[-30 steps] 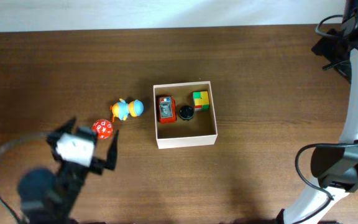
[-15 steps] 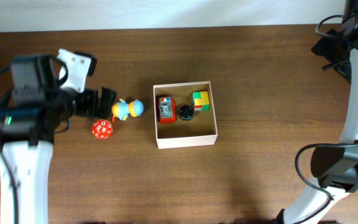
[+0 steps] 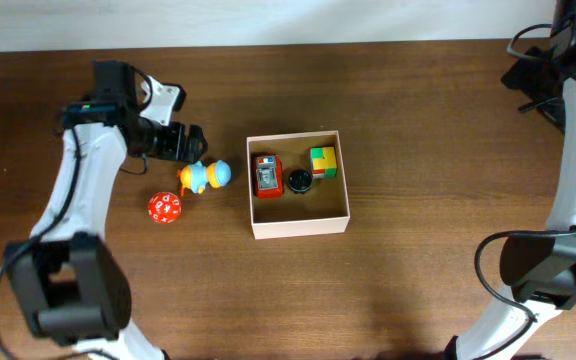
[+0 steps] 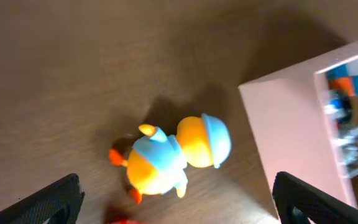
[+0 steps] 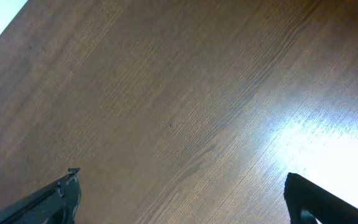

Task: Pack container
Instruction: 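Move the left gripper over the orange-and-blue toy duck and grasp it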

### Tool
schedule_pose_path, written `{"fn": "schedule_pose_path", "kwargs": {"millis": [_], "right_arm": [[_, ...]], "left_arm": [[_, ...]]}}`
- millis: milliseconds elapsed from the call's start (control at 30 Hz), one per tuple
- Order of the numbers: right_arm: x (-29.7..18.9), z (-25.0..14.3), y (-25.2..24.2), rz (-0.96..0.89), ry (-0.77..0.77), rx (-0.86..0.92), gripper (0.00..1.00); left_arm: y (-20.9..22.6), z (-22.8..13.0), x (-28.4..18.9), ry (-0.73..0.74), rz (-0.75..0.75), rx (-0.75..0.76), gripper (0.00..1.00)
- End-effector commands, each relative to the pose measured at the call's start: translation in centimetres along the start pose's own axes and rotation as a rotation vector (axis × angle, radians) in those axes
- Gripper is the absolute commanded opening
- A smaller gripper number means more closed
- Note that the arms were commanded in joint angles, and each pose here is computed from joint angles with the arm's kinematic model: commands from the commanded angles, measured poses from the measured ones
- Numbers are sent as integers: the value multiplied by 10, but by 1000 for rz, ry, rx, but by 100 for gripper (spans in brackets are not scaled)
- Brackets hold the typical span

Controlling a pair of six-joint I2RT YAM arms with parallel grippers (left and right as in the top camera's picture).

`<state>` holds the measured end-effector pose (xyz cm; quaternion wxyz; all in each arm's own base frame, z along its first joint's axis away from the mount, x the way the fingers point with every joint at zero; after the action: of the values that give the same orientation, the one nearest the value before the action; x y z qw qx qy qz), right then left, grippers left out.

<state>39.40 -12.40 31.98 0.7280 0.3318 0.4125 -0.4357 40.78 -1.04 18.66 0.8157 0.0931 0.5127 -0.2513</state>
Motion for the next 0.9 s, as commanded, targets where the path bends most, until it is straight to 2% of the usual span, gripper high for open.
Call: {"fn": "schedule_pose_path", "kwargs": {"millis": [0,67,133,300,367,533,633,733,867], "right_arm": [[-9,4,-1,18,-23,22,99],[-9,4,-1,18,-23,22,99],[-9,4,-1,18,-23,22,99],[-9,4,-1,18,-23,22,99],[-9,4,-1,18,-23,22,99],[-9,4,-1,18,-23,22,99],[-9,4,-1,18,-23,22,99],[-9,4,-1,17,-23,22,99],[-9,4,-1,18,-23,22,99]], "left_arm": [[6,-9,35,62,-69,-18,99],[8,-15,48,95,-87,-33,97],[9,-20,57,120,-98,-43,83],[14,-31,68,189,-68,-54,79],[16,-34,69,209,-50,-54,73],[17,-36,68,225,-35,-54,41],[17,-36,68,226,-36,-54,17],[17,-36,68,226,-35,-62,6],[17,-36,68,226,-35,-62,2]]}}
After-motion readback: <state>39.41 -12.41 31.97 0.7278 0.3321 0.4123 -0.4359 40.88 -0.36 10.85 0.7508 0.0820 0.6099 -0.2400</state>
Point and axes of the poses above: each gripper's point midway between its finger pads, its own x axis out along the fingers, its own y axis along the line the jaws close on, z = x × y, the point moved 7 cm from there along -x, back along the fingers, and after that the axes turned 15 degrees about x, right-handed, at the moved point
